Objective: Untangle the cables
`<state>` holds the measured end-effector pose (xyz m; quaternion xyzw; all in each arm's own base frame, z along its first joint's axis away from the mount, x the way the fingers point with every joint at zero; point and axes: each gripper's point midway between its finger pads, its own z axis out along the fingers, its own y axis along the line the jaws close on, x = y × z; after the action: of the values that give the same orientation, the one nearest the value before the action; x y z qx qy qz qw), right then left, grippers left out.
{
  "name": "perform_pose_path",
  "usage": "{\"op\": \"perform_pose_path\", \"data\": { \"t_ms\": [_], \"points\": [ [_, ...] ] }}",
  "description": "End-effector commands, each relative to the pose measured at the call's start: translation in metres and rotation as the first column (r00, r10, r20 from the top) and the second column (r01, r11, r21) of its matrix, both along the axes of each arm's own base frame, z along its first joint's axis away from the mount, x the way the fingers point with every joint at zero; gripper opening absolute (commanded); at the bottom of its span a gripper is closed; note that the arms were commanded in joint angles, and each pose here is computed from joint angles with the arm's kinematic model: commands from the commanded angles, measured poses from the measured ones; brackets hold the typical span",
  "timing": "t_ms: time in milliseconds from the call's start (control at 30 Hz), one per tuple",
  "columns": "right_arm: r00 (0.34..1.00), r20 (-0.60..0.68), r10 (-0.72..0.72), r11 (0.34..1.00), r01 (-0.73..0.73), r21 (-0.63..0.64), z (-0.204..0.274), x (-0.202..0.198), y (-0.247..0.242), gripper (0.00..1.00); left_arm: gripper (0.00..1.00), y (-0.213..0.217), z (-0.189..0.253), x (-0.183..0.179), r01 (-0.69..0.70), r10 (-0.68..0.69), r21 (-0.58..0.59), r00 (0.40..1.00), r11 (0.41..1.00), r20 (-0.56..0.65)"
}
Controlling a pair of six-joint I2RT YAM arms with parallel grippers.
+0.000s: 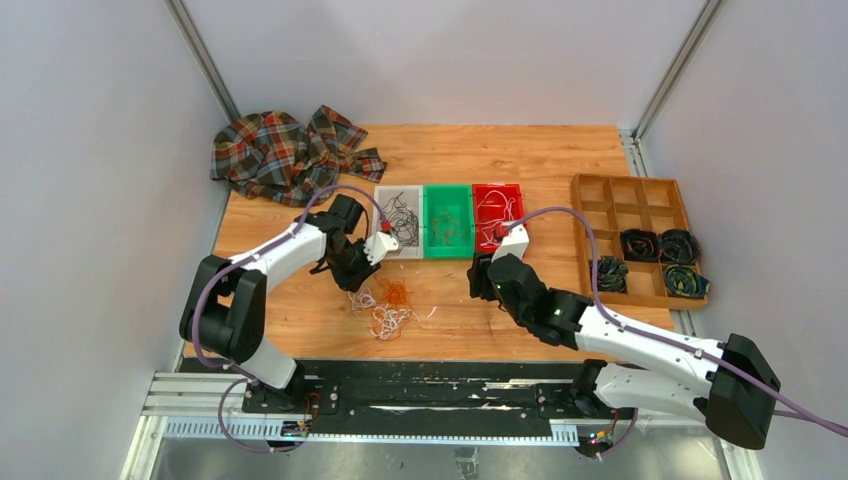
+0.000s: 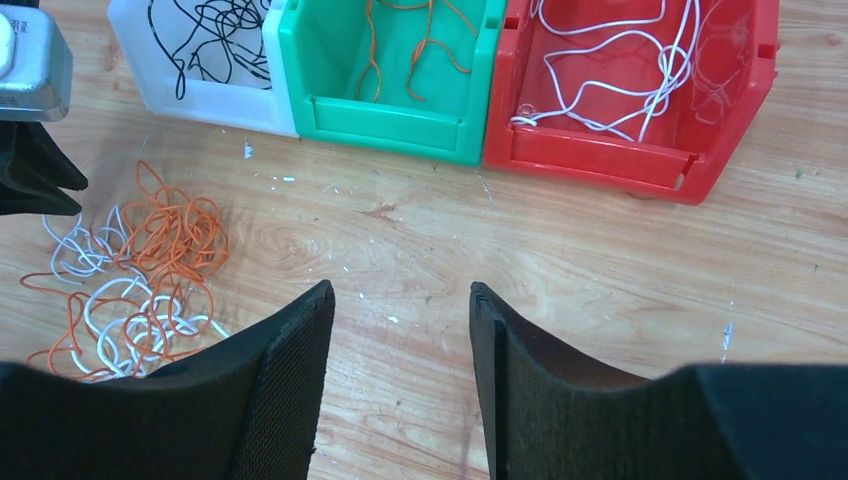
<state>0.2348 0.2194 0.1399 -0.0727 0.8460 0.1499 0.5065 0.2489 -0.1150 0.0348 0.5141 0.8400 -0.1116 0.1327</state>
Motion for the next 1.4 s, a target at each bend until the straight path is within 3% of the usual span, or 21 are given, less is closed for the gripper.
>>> {"op": "perform_pose_path", "data": {
  "t_ms": [0,133,333,533,667,900,1133,1367],
  "points": [
    [1.0,0.019,-0.025,1.0,0.025,-0.005,0.002,0.0,-0.005,0.51,0.19,-0.001,0.004,-0.004,0.006,-0.007,-0.021,1.0,1.0,-0.013],
    [0.999,0.031,-0.027,1.0,0.027,-0.003,0.006,0.001,-0.006,0.48,0.01,-0.01,0.026,-0.009,0.008,-0.01,-0.077,1.0,0.997,-0.026],
    [0.999,0.041,-0.036,0.999,0.036,0.0,0.008,0.001,-0.009,0.46,0.01,-0.02,0.063,-0.014,0.046,-0.042,-0.163,0.999,0.986,0.031],
    [0.998,0.043,-0.036,0.999,0.036,0.01,0.011,0.0,-0.009,0.44,0.01,-0.017,0.07,-0.017,0.047,-0.04,-0.156,0.998,0.987,0.048],
    [0.997,0.076,0.001,0.999,-0.004,0.035,0.024,0.001,-0.002,0.51,0.01,-0.032,0.113,-0.009,0.03,-0.007,-0.244,0.995,0.969,0.095],
    [0.95,0.243,0.195,0.956,-0.239,0.168,0.086,-0.007,0.063,0.69,0.01,-0.066,0.22,-0.011,0.002,0.093,-0.475,0.98,0.88,0.177],
    [0.884,0.359,0.3,0.905,-0.383,0.186,0.142,-0.024,0.137,0.71,0.01,-0.078,0.275,-0.027,-0.015,0.17,-0.543,0.956,0.84,0.237],
    [0.843,0.436,0.316,0.853,-0.454,0.258,0.171,-0.035,0.176,0.7,0.01,-0.077,0.297,-0.036,-0.011,0.2,-0.578,0.944,0.816,0.263]
  ]
}}
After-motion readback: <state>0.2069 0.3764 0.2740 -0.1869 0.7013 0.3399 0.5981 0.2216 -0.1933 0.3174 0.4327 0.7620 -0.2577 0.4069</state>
